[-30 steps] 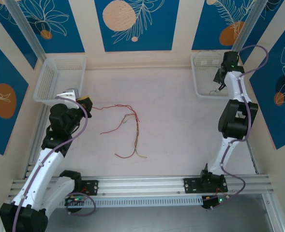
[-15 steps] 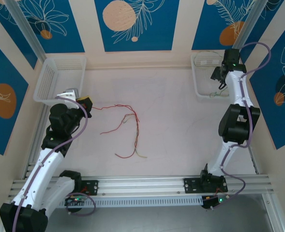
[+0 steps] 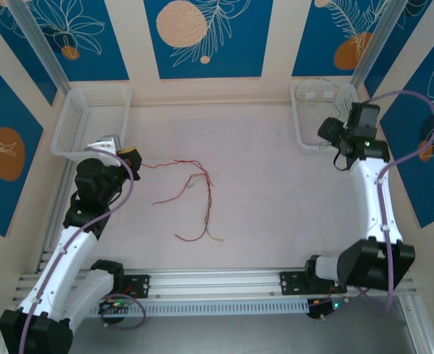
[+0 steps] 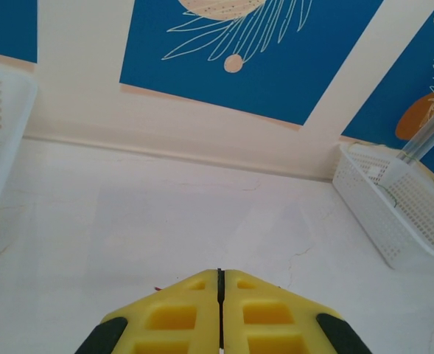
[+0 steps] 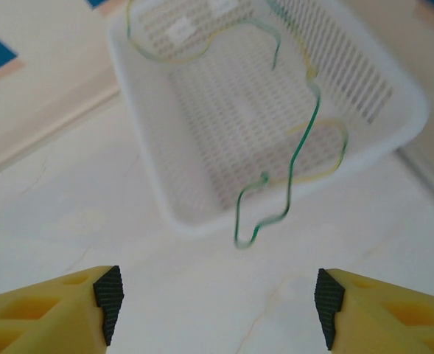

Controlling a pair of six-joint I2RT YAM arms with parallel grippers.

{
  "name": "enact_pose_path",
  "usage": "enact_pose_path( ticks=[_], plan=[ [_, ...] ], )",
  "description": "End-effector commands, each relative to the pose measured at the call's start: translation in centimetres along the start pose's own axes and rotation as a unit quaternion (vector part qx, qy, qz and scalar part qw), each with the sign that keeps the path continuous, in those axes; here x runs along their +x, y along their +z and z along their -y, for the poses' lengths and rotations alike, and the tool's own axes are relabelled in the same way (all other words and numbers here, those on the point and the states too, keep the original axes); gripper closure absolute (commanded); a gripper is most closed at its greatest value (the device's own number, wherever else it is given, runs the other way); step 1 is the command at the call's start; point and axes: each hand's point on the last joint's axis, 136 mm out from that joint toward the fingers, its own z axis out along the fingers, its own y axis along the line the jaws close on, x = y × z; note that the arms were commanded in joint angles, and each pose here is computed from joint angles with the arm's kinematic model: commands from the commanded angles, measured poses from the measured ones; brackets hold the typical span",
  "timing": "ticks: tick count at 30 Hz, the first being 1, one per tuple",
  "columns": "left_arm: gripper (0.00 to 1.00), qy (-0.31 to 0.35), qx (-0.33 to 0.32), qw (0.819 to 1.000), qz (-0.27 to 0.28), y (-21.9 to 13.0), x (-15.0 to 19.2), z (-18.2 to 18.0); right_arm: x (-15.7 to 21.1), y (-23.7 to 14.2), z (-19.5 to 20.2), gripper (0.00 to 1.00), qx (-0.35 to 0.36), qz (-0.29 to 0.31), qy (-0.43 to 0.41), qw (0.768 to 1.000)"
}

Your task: Untangle the cables

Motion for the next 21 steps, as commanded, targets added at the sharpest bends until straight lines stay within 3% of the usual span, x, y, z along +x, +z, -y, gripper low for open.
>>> enact_pose_path(
  ticks=[1,5,10,12,15,18,21],
  plan=[
    [1.0,-0.005,0.042,0.999,0.023,-0.5,-2.6,2.1,0.9,-2.7,-4.9,0.29,-0.105,0.044,-0.022,0.993],
    [1.0,-0.031,0.082,0.995,0.04,-0.2,-5.1,4.1,3.6,-5.3,-8.6,0.28,-0.19,0.109,-0.078,0.973],
    [1.0,-0.007,0.075,0.993,0.094,-0.2,-9.8,4.9,7.0,-5.7,-10.1,0.29,-0.218,0.153,-0.128,0.955],
    [1.0,0.029,0.035,0.994,0.103,0.1,-11.7,4.3,8.5,-5.0,-10.5,0.3,-0.228,0.155,-0.128,0.953],
    [1.0,0.085,-0.063,0.986,0.126,0.6,-14.6,1.8,11.7,-5.1,-12.7,0.32,-0.284,0.166,-0.163,0.93],
    [1.0,0.121,-0.202,0.959,0.158,-0.1,-17.3,-2.2,15.2,-5.1,-14.6,0.31,-0.32,0.18,-0.207,0.907],
    [1.0,0.158,-0.268,0.932,0.185,0.4,-19.2,-4.5,18.0,-4.5,-15.6,0.31,-0.335,0.153,-0.233,0.9]
  ],
)
